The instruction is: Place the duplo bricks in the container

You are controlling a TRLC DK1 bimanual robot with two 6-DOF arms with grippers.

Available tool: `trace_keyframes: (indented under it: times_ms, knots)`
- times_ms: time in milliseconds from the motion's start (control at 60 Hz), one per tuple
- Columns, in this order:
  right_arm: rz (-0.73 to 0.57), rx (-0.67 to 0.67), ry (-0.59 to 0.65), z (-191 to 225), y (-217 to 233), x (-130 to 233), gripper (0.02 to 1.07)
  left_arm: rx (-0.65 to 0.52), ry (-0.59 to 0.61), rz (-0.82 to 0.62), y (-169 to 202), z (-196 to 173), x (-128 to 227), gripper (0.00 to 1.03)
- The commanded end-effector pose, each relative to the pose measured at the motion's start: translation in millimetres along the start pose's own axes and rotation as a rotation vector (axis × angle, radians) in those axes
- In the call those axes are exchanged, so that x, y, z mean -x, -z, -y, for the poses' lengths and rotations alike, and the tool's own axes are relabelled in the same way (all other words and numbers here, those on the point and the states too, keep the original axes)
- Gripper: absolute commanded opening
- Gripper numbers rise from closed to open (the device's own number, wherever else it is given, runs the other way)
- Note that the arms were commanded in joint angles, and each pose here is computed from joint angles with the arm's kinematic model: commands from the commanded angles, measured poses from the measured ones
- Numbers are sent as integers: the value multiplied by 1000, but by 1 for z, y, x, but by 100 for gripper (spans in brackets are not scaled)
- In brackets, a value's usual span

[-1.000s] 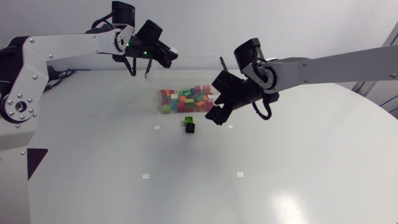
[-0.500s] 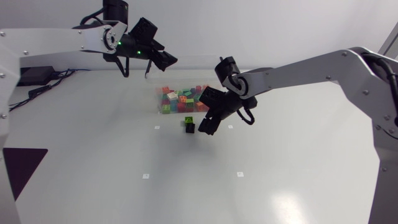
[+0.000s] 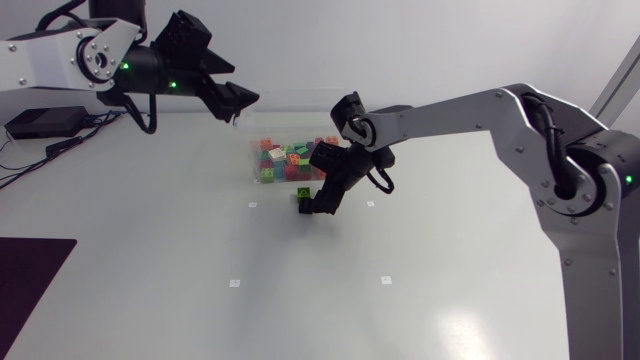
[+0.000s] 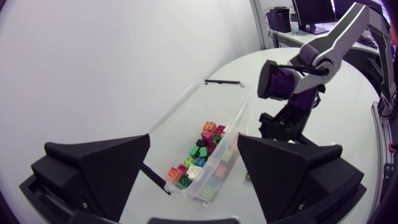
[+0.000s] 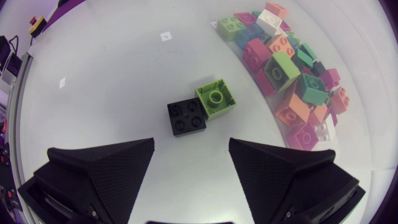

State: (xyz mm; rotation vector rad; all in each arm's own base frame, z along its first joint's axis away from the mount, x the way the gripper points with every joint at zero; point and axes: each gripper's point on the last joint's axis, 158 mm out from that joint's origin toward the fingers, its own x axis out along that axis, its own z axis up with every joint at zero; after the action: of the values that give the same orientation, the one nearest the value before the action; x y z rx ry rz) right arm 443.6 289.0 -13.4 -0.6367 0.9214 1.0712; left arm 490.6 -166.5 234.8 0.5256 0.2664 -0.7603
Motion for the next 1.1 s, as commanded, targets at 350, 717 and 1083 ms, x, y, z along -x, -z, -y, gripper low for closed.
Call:
trace_keyframes:
  times_ms: [350,717,1083]
  knots:
    - [-80,83,-109,-18,-13,-29,89,-69,-17,-71,56,9,45,98]
    - [-154,115,-160,-27,-13,-38,67,-73,1,-88,73,15,50,98]
    - [-254,106,-141,-24,-11,-45,59,-79,7,-74,69,17,52,98]
